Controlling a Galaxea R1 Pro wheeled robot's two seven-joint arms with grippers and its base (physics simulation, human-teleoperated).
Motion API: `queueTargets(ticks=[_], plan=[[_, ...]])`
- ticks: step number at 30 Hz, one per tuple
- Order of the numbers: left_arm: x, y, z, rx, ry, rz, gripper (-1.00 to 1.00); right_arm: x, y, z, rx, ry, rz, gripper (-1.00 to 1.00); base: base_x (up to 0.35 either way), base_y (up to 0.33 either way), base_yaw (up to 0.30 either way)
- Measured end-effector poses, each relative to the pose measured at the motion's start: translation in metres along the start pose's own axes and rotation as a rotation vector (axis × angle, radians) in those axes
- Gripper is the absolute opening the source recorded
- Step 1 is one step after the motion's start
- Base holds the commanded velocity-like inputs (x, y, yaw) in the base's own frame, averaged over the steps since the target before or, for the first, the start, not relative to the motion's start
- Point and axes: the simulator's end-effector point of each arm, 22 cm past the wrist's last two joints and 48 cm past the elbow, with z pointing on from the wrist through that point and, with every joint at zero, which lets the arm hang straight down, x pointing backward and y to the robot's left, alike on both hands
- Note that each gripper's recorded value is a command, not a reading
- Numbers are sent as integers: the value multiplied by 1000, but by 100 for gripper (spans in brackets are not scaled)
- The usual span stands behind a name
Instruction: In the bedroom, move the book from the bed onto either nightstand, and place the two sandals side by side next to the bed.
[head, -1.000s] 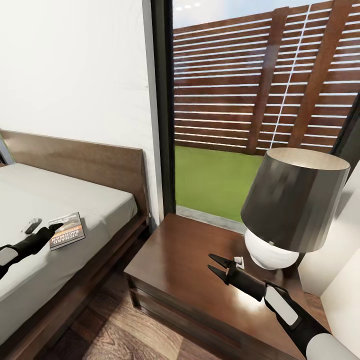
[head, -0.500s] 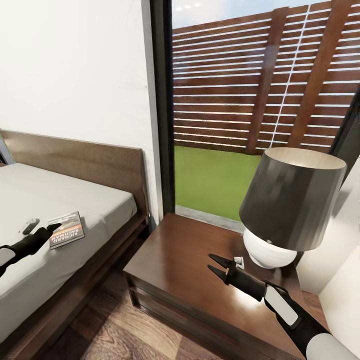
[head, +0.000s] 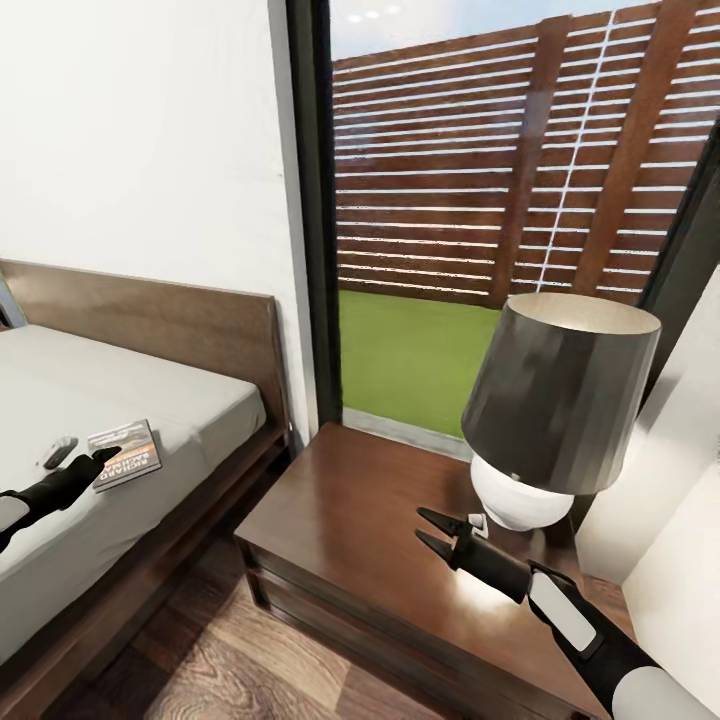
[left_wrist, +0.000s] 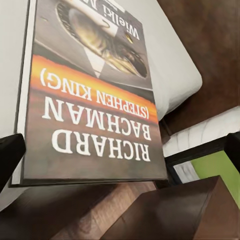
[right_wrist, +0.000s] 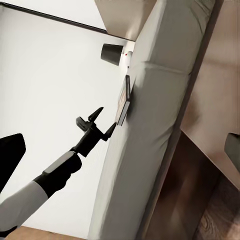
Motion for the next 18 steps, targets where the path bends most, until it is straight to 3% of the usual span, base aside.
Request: queueTargets(ticks=[18], plan=[[-2,1,-1,-1,-2,0,100,0,0,0,0,0,0,100,-1,-7,0]])
